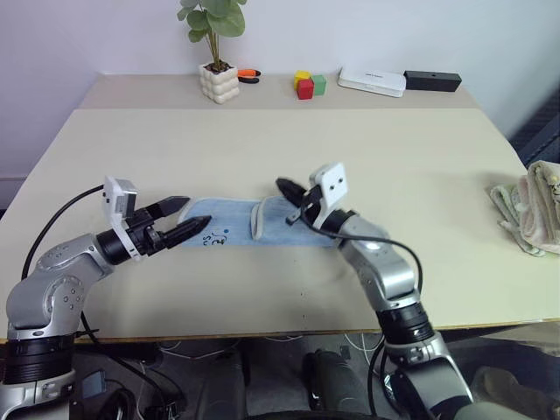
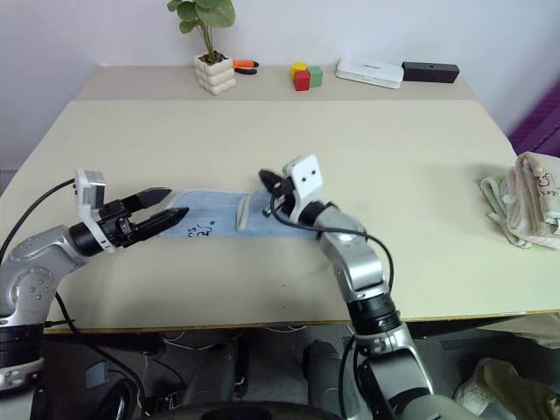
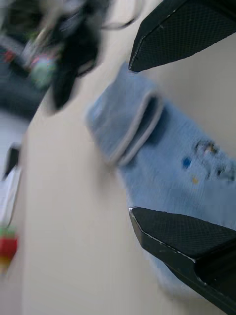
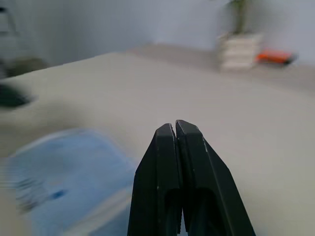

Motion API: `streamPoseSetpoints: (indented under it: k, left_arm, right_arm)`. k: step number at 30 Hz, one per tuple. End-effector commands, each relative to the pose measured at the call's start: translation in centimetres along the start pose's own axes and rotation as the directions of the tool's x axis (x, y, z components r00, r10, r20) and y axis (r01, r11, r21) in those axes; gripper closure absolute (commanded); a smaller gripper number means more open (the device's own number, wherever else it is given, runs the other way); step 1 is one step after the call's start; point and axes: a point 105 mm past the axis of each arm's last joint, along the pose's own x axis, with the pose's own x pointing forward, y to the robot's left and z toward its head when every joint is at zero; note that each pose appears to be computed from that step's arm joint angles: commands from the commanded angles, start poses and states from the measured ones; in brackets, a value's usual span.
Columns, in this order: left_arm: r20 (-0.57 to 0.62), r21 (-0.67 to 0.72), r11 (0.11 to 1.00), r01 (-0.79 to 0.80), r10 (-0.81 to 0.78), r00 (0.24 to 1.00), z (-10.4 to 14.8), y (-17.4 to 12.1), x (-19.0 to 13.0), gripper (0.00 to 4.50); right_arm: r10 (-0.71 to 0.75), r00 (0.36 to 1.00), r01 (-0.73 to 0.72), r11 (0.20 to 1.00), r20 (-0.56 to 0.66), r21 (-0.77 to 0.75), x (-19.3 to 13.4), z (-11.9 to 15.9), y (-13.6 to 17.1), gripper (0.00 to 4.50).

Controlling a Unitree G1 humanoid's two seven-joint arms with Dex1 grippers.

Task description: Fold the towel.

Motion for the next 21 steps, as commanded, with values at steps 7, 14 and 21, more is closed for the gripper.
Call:
streamPoseSetpoints:
  k: [7, 14, 21]
  left_arm:
    - [0.122, -0.267, 0.951, -0.156, 0.194, 0.973, 0.8, -0.6, -1.5, 0.00]
    - [0.169, -0.641, 0.752, -0.150, 0.329, 0.929, -1.7, -2.5, -3.5, 0.00]
    - [0.130, -0.829, 0.550, -0.101, 0.365, 0.922, -3.2, -5.6, -3.7, 0.00]
  right_arm:
    - [0.010, 0.993, -0.015, 0.999, -0.120, -0.043, -0.5, -5.3, -0.1, 4.43]
    - [0.009, 1.000, -0.008, 0.999, -0.021, 0.042, 0.2, -1.6, -1.2, 3.59]
    - [0.118, 0.990, -0.115, 0.992, 0.077, -0.048, -1.2, 5.4, -2.2, 0.09]
